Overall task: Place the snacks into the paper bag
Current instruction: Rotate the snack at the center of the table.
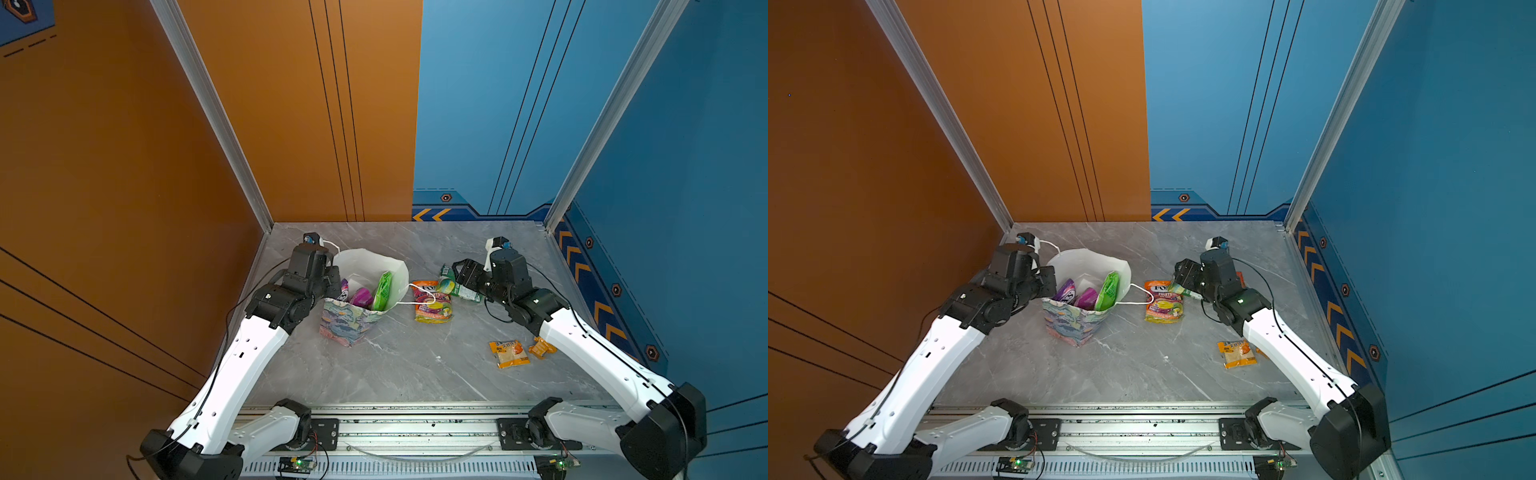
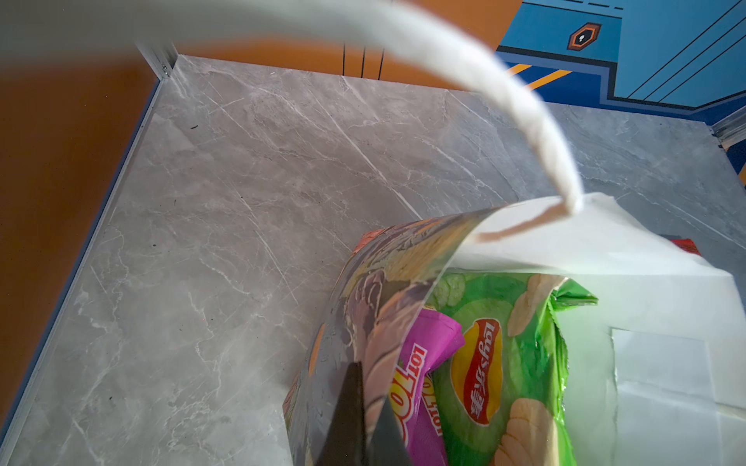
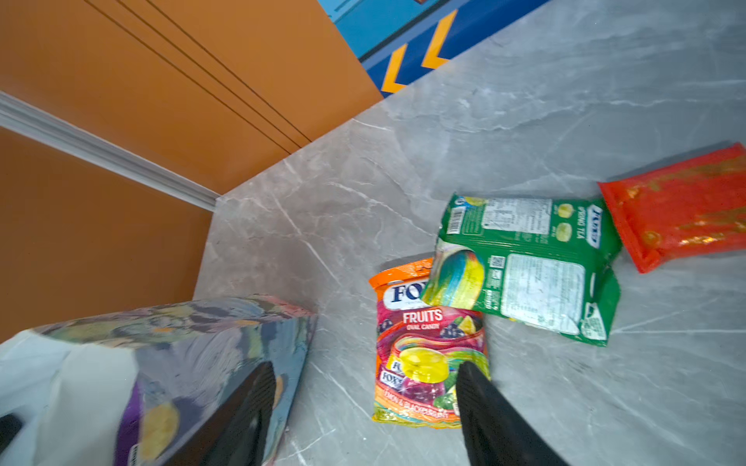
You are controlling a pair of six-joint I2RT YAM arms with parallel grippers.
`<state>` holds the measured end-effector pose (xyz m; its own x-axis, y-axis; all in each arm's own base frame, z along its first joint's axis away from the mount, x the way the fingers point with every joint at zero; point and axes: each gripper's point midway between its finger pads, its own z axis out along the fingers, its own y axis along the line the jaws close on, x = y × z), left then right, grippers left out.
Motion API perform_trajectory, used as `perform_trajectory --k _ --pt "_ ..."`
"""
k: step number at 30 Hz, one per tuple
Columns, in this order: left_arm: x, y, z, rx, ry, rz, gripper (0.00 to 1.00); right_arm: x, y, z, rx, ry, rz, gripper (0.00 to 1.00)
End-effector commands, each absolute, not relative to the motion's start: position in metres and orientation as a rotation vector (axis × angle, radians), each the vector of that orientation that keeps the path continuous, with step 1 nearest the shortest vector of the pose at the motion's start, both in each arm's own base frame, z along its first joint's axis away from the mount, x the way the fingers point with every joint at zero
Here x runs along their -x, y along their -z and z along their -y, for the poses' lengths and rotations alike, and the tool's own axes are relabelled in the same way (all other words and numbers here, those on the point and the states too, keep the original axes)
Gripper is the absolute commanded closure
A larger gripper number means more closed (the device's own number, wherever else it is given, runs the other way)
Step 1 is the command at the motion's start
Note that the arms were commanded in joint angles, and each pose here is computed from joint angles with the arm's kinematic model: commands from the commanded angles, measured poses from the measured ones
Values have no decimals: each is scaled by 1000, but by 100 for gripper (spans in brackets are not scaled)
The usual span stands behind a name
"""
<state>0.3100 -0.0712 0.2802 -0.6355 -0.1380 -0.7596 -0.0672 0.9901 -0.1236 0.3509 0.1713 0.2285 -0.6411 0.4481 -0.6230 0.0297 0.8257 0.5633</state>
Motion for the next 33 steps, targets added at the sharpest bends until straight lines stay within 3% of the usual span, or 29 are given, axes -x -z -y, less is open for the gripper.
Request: perform_trajectory --k 1,16,27,33 --pt "-314 -298 65 150 108 -2179 100 -353 -186 -168 -397 -596 -2293 26" --pt "-314 -303 51 205 137 -2159 100 -359 -75 -197 -261 -346 -2675 21" --pt "-316 -300 51 211 142 -2168 100 -327 -52 -228 -129 -353 -2789 22" --pt "-317 -298 49 222 140 -2170 100 -306 -46 -268 -30 -457 -2834 29"
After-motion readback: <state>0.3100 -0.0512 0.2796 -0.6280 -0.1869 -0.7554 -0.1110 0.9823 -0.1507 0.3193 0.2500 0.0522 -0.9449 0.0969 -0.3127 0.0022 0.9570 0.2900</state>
